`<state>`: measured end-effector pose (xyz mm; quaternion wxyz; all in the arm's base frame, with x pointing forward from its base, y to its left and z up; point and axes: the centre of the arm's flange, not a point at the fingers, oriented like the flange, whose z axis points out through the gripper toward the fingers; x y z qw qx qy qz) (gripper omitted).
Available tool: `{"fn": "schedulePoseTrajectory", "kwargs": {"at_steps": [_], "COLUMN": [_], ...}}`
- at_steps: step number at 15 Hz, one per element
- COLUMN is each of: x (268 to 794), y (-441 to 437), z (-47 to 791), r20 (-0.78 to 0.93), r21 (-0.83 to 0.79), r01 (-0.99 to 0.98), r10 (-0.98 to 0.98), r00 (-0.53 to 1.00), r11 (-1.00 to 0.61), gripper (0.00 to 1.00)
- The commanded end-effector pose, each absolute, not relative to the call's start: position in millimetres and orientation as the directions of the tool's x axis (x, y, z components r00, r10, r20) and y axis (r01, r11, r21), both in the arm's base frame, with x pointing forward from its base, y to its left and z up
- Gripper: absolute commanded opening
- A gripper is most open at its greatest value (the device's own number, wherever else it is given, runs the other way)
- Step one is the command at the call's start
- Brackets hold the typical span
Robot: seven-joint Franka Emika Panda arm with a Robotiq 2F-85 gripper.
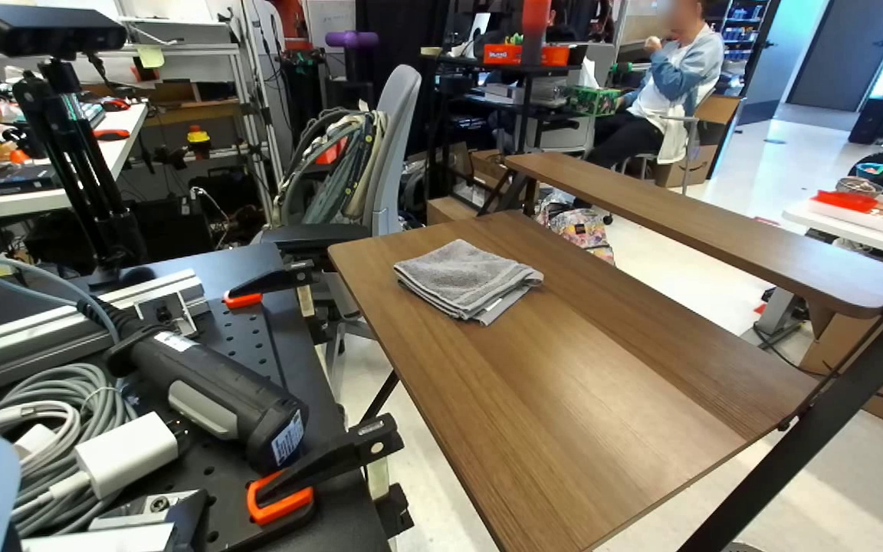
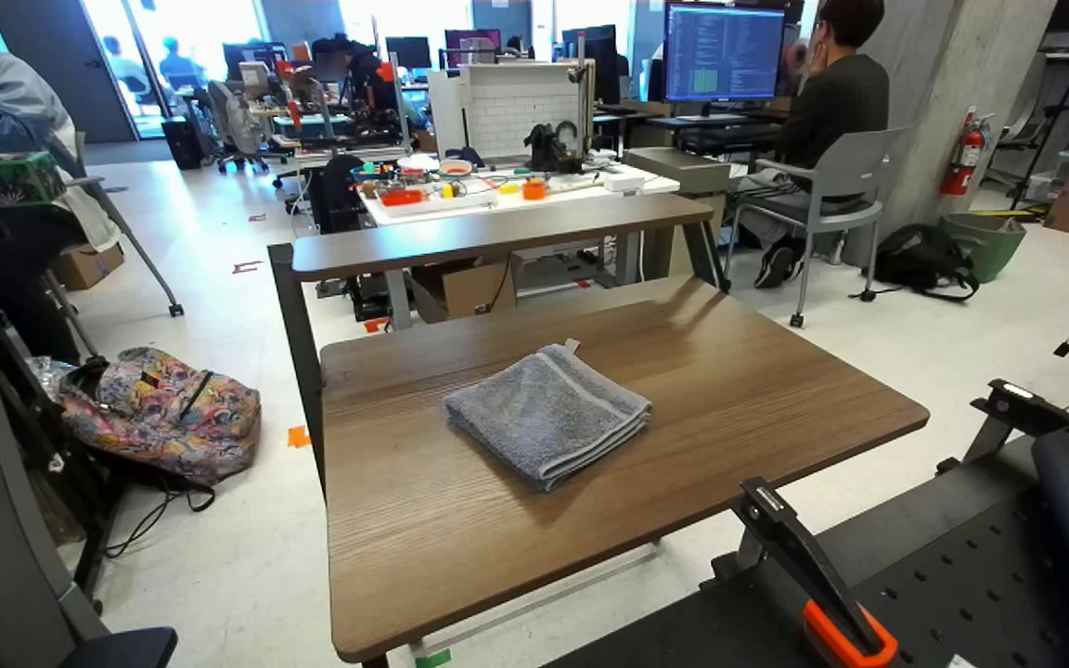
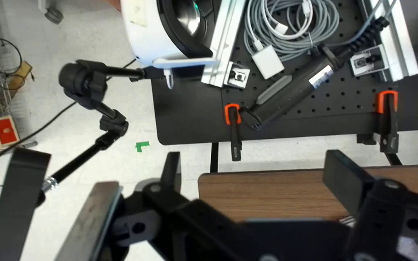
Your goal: Move the towel
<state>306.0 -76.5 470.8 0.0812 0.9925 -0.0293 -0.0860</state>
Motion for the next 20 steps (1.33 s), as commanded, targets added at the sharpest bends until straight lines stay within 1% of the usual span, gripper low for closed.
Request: {"fn": "schedulePoseTrajectory", "kwargs": {"at_steps": [1,4,7,10,13,16,20], "x": [355.3,396.6,437.0,476.1,516.6,554.3,592.2], "y": [-14.7,46.1,97.5,140.4,171.0,186.4,195.1], "z": [434.6,403.2,370.0,334.4,293.8,247.6,176.5], "r20": [-0.124,-0.074,-0.008,0.080,0.116,0.126,0.117], "r21": [0.177,0.133,0.080,0.043,0.010,0.041,0.130], "r01": [-0.029,-0.020,-0.050,-0.097,-0.160,-0.215,-0.257], "r10": [-0.052,-0.030,-0.051,-0.093,-0.158,-0.209,-0.242], "r00": [0.991,0.997,0.999,0.992,0.981,0.970,0.963], "r11": [-0.984,-0.991,-0.996,-0.994,-0.987,-0.976,-0.958], "gripper": [1.00,1.00,1.00,1.00,1.00,1.00,1.00]}}
